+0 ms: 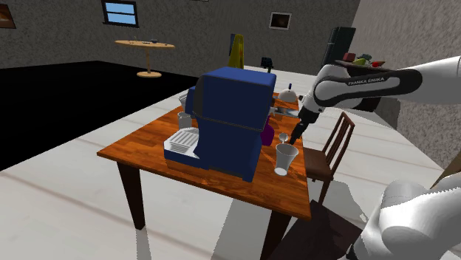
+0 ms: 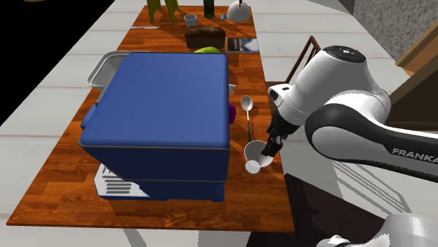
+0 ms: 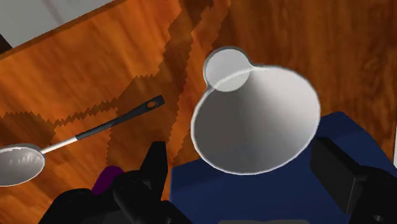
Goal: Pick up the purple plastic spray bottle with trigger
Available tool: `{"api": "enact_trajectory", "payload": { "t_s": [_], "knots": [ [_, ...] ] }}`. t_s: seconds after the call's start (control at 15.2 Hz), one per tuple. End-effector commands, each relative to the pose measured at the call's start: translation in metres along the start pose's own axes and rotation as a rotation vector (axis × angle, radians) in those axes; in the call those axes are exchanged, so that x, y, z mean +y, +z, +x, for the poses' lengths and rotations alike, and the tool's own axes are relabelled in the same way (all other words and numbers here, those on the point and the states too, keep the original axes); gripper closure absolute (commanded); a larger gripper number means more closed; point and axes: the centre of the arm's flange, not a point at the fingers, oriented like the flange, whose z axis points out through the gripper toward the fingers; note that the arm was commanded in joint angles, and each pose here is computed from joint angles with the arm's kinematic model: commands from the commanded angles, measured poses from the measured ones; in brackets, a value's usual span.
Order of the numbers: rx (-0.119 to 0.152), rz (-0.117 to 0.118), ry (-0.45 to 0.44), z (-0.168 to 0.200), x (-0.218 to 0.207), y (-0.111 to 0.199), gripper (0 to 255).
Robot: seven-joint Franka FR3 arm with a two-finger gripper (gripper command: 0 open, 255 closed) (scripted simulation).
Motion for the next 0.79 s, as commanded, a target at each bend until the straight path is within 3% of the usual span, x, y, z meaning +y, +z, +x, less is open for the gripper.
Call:
{"api": "enact_trajectory", "payload": {
  "t_s": [0.0, 0.73],
  "knots": [
    [0.039, 0.002, -0.040, 0.008, 0.020, 0.006, 0],
    [0.243, 0.032, -0.239, 0.081, 0.124, 0.042, 0]
  ]
}}
